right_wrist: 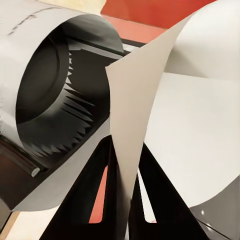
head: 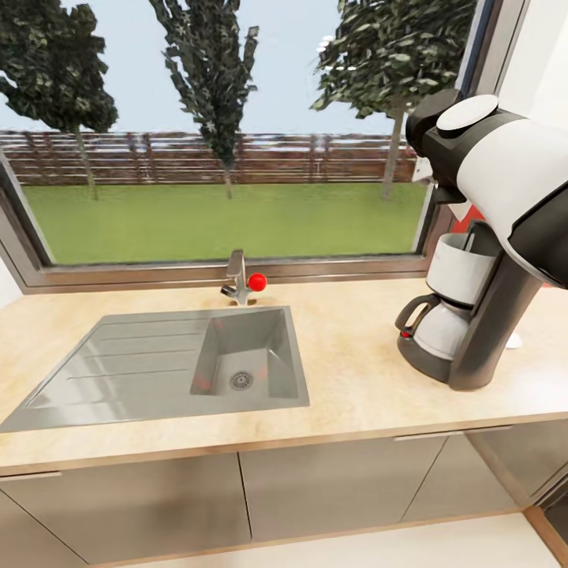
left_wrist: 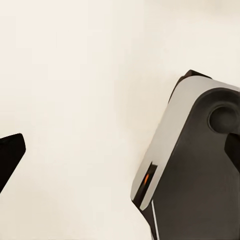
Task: Set up a coffee station on the kitchen countertop: keep the coffee maker on the countertop, move the bottle of coffee from the kitchen shelf to the counter next to the coffee maker, place a paper coffee filter on top of the coffee maker, put the saucer next to the coffee maker with the coffee cup on the saucer, and place the electric kettle next to the coffee maker.
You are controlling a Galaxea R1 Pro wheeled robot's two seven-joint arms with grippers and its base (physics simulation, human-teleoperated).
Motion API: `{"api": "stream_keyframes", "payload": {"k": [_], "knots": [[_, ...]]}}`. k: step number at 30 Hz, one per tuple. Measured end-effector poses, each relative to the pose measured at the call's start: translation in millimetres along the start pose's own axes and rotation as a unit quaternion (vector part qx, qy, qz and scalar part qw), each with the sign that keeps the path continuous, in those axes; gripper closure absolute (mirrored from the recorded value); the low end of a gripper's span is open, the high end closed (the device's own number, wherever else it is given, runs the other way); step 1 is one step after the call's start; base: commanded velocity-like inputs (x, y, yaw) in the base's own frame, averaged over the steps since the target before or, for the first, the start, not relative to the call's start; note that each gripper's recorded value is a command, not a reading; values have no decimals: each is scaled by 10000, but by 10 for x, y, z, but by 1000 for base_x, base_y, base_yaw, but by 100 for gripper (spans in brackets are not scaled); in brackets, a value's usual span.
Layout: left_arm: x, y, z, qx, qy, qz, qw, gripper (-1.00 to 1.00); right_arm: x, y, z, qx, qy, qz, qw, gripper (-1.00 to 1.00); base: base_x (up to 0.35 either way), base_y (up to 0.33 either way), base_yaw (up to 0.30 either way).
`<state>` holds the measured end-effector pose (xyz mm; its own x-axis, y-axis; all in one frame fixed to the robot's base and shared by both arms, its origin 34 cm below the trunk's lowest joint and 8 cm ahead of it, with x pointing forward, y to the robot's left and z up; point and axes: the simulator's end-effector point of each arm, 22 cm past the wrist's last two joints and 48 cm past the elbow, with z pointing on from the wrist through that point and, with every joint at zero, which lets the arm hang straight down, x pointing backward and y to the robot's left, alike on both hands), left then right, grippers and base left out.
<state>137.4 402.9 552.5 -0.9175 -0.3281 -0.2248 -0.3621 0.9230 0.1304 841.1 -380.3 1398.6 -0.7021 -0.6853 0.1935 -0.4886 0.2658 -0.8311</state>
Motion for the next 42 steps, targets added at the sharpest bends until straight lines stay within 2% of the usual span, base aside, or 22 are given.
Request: {"api": "stream_keyframes", "payload": {"k": [9,42], "knots": [[15,-22,118,1,-1,-1,10000,-100,-22,90,74,-1,4,-3,10000,100,0,0,0],[28,-23,119,4,29,2,10000,-100,56,59,132,17,51,40,10000,100,30,-15,0]]}}
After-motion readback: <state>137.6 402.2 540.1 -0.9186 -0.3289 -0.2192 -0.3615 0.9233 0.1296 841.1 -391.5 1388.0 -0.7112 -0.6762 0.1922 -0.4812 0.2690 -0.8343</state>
